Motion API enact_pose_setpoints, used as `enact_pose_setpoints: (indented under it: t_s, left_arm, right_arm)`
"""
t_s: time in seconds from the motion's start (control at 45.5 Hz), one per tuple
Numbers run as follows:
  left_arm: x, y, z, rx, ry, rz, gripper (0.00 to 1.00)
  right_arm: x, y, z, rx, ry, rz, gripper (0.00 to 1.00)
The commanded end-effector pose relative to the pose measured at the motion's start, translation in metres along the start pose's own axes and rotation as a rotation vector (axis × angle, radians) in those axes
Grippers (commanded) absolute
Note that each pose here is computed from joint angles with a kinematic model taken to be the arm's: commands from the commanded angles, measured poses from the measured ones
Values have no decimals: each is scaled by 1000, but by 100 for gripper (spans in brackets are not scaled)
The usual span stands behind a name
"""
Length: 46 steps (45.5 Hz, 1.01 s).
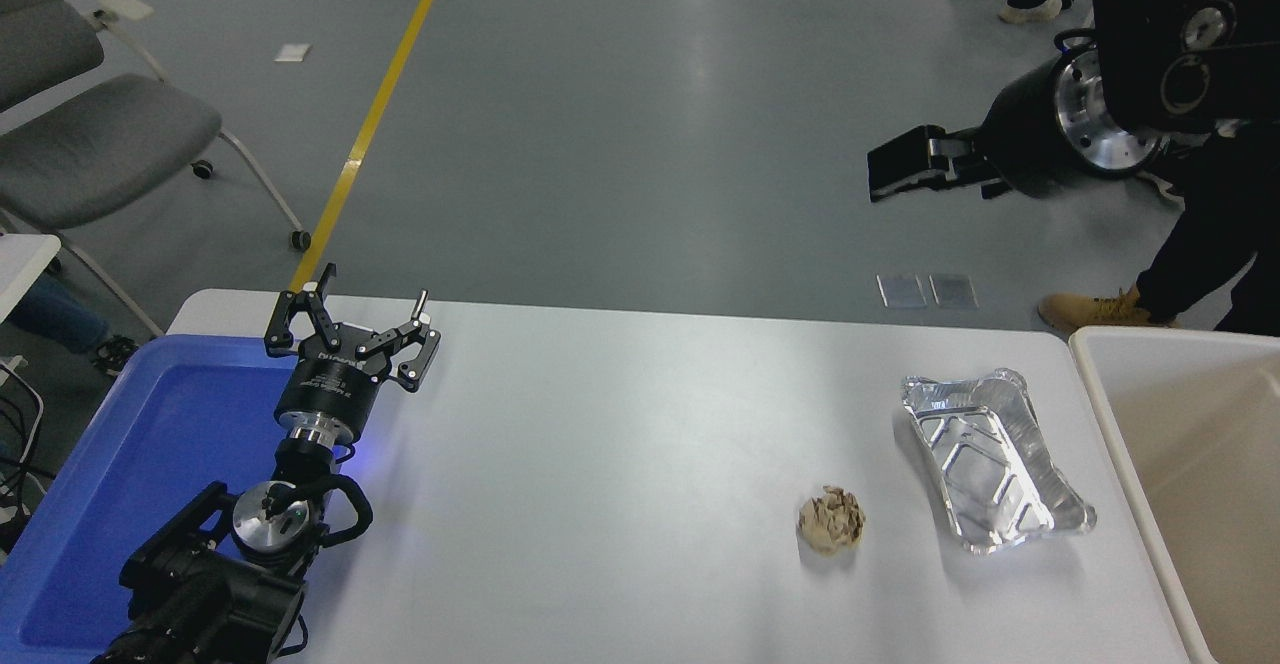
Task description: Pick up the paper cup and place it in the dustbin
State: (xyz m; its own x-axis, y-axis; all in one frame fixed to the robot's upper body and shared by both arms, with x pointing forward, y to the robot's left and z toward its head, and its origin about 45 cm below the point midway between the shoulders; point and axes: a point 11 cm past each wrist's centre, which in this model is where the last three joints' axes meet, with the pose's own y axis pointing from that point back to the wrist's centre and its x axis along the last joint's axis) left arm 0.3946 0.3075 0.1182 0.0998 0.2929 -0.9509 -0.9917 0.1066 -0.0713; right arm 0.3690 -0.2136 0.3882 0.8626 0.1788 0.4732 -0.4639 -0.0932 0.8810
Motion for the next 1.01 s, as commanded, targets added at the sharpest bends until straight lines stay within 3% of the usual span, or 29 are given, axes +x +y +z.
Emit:
enact_pose_setpoints:
  t_s: [0.0, 0.33, 0.527, 0.989]
  left_arm:
    - [0, 0, 0, -1, 1, 0, 99]
    - [0, 0, 0, -1, 1, 0, 99]
    - [0, 0, 0, 0, 1, 0, 99]
    - [0, 0, 0, -1, 1, 2, 99]
  right_arm:
    - [-41, -14, -21, -4, 71, -180, 100]
    - [-65, -7, -11, -11, 25, -382, 100]
    - [-68, -5, 6, 12, -138, -381, 100]
    - [-73, -3, 7, 57, -242, -387, 100]
